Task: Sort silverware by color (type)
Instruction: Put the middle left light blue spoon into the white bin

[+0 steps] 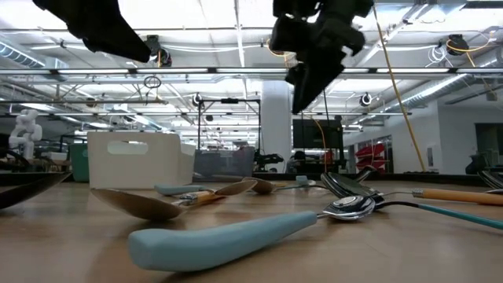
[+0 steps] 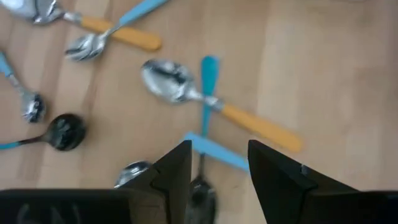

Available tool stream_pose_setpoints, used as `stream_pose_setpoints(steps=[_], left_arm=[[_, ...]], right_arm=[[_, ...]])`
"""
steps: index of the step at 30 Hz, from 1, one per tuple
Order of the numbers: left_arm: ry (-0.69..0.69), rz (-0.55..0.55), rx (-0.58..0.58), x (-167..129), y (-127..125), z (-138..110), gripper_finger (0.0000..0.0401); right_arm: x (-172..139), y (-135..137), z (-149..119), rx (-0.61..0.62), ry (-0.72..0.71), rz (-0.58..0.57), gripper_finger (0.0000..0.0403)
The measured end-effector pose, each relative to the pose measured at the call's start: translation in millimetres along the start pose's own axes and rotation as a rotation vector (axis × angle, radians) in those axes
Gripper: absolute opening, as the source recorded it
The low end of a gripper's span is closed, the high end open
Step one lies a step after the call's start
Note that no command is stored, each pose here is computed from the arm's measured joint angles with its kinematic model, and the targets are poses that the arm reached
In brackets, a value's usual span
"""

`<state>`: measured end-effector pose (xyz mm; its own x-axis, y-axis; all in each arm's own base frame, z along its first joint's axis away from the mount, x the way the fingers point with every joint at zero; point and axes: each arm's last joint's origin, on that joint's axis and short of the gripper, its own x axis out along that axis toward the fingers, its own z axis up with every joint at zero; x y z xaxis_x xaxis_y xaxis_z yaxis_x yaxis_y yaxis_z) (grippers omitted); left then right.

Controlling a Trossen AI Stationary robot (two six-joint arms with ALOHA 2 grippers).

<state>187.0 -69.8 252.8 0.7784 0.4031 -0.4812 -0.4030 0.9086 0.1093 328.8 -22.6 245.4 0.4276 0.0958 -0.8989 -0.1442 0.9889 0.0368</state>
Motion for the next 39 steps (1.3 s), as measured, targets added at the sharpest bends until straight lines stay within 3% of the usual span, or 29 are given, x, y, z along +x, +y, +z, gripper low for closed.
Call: stream_pose_setpoints(steps=[10,22,26,39], left_arm=[[0.053,0.036,0.066,17,-10,-8,0.0159],[0.003,0.014,0.026,19,-14,-2,0.0159],[0.0,0.013,0.013,19,-14,-2,0.0159],[-0.008,0.009,-0.002,19,-14,0,0.0159]], right_arm=[[7,51,-30,0.019,-0.027,-0.159,0.0153],[40,81,-68,0.082,-0.023,-0.127,0.0153],[43,87,-67,0.066,-0.08,-0.176,0.0153],[41,101,-50,-0.05,-0.266,-0.134,0.0153]])
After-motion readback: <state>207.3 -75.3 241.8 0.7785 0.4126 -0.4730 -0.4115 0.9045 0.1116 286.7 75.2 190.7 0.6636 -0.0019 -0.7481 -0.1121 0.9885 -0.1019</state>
